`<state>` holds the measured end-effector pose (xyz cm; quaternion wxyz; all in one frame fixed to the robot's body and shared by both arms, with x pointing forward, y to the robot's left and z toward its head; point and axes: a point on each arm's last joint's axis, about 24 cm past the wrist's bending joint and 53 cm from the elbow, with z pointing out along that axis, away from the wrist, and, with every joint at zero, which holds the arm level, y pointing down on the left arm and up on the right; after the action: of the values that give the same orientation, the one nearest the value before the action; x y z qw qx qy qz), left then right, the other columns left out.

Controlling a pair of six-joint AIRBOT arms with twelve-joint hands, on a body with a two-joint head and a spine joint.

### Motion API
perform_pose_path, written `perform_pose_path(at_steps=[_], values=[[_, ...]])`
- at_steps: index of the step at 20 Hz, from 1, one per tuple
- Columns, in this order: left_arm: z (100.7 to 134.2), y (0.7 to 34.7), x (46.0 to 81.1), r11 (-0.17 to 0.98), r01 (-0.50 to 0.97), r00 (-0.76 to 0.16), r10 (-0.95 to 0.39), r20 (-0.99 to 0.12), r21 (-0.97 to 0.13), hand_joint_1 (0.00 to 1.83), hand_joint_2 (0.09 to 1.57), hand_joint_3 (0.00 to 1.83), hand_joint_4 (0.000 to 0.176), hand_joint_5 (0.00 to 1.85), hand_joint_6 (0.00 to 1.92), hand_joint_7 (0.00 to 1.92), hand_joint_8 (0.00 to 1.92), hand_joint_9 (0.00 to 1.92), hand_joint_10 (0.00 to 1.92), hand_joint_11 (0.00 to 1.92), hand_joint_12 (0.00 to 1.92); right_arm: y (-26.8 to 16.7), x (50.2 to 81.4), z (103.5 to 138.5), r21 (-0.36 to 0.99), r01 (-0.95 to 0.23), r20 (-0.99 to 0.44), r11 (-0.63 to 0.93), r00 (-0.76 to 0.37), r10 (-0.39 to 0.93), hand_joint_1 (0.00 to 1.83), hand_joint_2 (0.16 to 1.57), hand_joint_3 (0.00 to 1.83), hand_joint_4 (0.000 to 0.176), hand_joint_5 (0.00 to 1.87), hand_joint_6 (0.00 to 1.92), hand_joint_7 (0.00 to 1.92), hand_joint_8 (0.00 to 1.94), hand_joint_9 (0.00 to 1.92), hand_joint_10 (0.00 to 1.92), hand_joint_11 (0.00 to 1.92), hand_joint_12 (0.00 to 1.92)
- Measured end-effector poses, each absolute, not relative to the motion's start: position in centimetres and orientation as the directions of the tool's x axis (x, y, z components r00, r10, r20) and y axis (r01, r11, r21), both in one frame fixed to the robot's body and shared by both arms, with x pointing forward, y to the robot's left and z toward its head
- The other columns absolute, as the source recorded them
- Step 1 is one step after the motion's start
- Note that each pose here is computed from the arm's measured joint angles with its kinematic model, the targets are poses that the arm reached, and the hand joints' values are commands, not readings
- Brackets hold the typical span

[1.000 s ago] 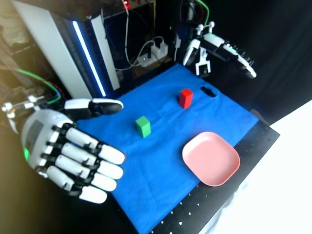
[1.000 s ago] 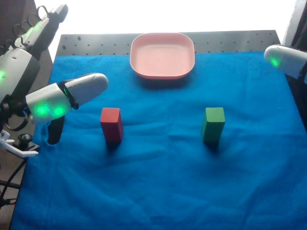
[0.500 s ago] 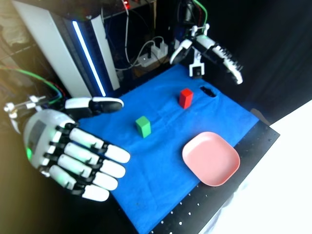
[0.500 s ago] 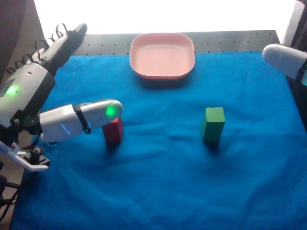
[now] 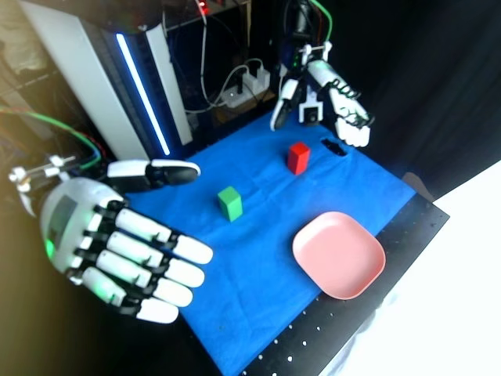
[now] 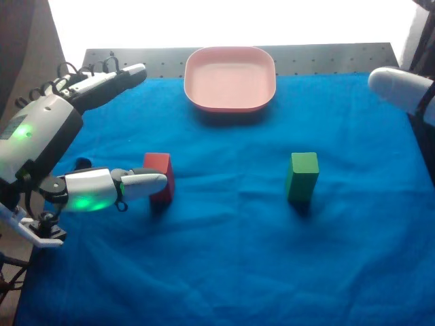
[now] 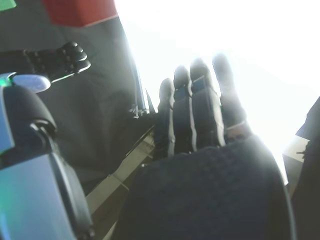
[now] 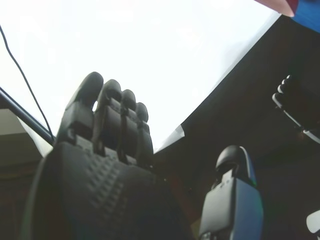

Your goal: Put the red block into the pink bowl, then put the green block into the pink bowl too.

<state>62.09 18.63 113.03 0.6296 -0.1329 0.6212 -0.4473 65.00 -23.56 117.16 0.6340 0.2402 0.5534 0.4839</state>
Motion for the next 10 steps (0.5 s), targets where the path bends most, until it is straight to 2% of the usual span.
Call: perform_pose_path(at_steps=[4, 9, 10], values=[[113.3, 19.08, 62.27, 0.577, 0.397, -0.168, -0.719, -0.675, -0.713, 0.96, 0.87, 0.0, 0.0, 0.51, 0.01, 0.58, 0.01, 0.48, 0.01, 0.0, 0.86, -23.06, 64.98, 116.73, 0.842, -0.345, -0.473, 0.415, -0.099, 0.876, 0.48, 0.82, 0.0, 0.0, 0.22, 0.0, 0.31, 0.0, 0.3, 0.0, 0.0, 0.56], [113.6, 19.41, 62.31, 0.588, 0.404, -0.163, -0.707, -0.688, -0.701, 1.0, 0.83, 0.0, 0.0, 0.57, 0.01, 0.63, 0.01, 0.5, 0.0, 0.0, 0.89, -23.37, 65.15, 116.76, 0.841, -0.342, -0.474, 0.42, -0.091, 0.876, 0.48, 0.82, 0.0, 0.0, 0.22, 0.01, 0.31, 0.0, 0.3, 0.0, 0.0, 0.58], [113.57, 19.31, 62.28, 0.588, 0.406, -0.166, -0.705, -0.689, -0.699, 1.01, 0.82, 0.0, 0.0, 0.56, 0.0, 0.63, 0.0, 0.52, 0.01, 0.0, 0.95, -23.36, 65.15, 116.77, 0.841, -0.343, -0.474, 0.42, -0.091, 0.876, 0.46, 0.82, 0.0, 0.0, 0.23, 0.01, 0.32, 0.01, 0.3, 0.0, 0.0, 0.58]])
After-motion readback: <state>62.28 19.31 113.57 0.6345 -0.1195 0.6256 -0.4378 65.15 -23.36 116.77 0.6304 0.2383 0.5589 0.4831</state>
